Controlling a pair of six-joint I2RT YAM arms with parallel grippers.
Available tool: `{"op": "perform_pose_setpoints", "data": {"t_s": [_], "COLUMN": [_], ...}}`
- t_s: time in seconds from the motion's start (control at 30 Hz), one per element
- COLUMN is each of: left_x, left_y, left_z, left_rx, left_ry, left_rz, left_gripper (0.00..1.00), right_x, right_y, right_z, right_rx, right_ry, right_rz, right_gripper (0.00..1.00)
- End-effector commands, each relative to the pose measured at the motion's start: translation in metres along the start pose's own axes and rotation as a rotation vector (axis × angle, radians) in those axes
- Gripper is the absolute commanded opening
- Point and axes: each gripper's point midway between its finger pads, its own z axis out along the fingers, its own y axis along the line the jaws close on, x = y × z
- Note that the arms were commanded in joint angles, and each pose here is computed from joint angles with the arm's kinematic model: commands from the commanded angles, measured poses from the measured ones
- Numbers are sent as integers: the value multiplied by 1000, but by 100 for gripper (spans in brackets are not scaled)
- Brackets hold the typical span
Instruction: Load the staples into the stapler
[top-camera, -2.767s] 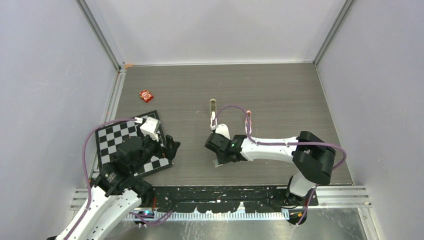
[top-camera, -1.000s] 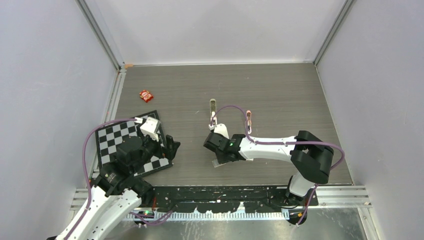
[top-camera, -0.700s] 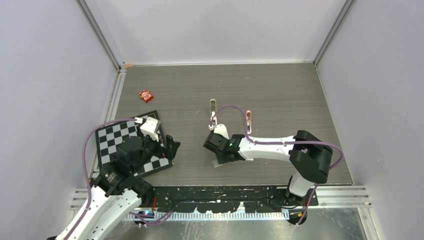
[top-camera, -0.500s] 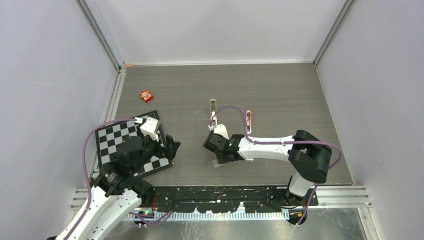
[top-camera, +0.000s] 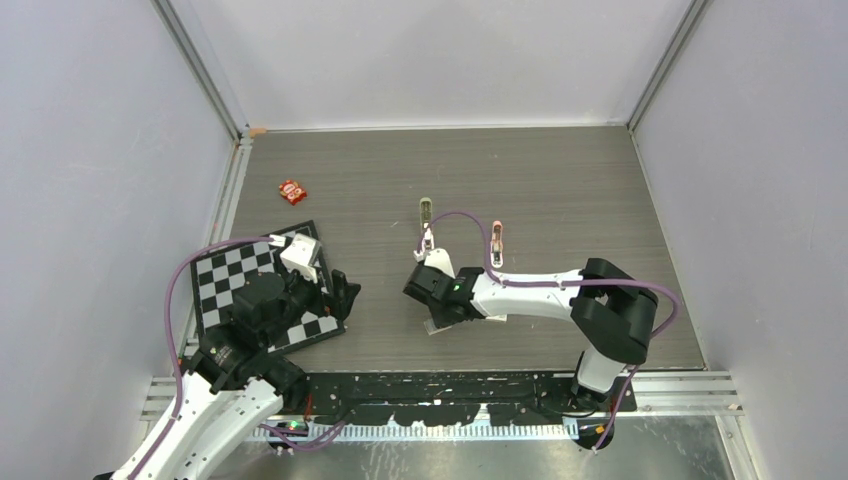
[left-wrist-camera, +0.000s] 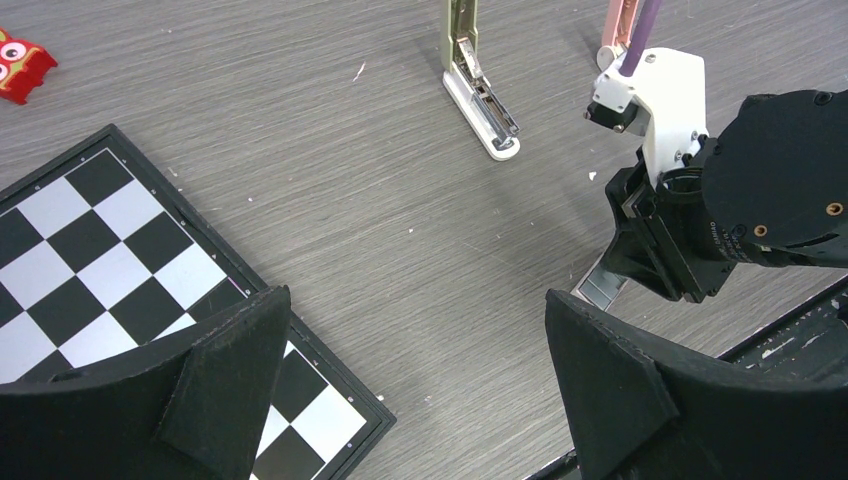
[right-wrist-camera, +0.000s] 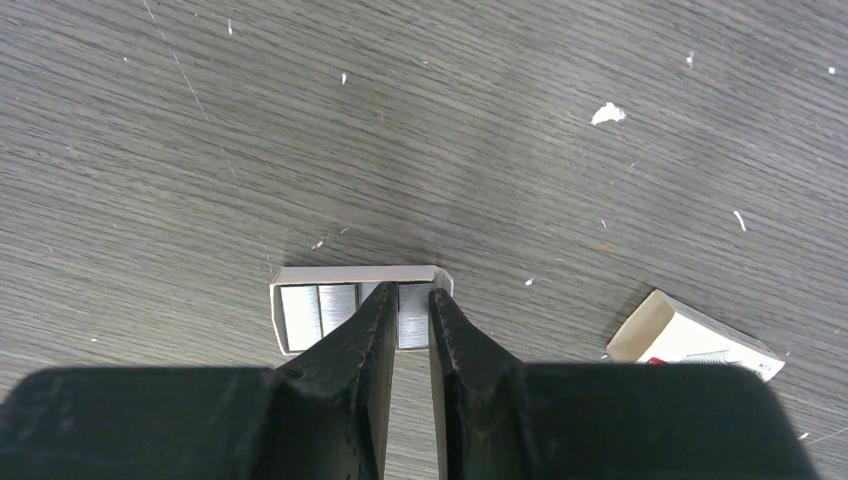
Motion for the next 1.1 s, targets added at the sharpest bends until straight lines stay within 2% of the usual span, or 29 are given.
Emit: {"op": "perform_pose_setpoints", "data": {"t_s": [0.0,0.2,0.53,0.83,1.07], "left_x": [-4,-3,-4,-4,-3], "left_y": [1,1,1,0,1], "left_z": [1,1,1,1,1], "left_rx": [-4,-2,-2,-1,-1], "left_ry": [-14,-11,-14,-11,-11], "left_rz": [15,17,17,17,17], "left_gripper": [100,100,100,100,100], "right_x": [-10,-6,-15,-33,-34], "right_y": [11,9,8,8,15], "right_z": [-2,2,-6,-29,-37], "right_rx": [-19,-4,-1,-29,-74], "right_ry": [-16,-1,-28,-92,-99], "right_rz": [-8,-13,-19,-1,23], "right_gripper": [24,26,18,15,17]}}
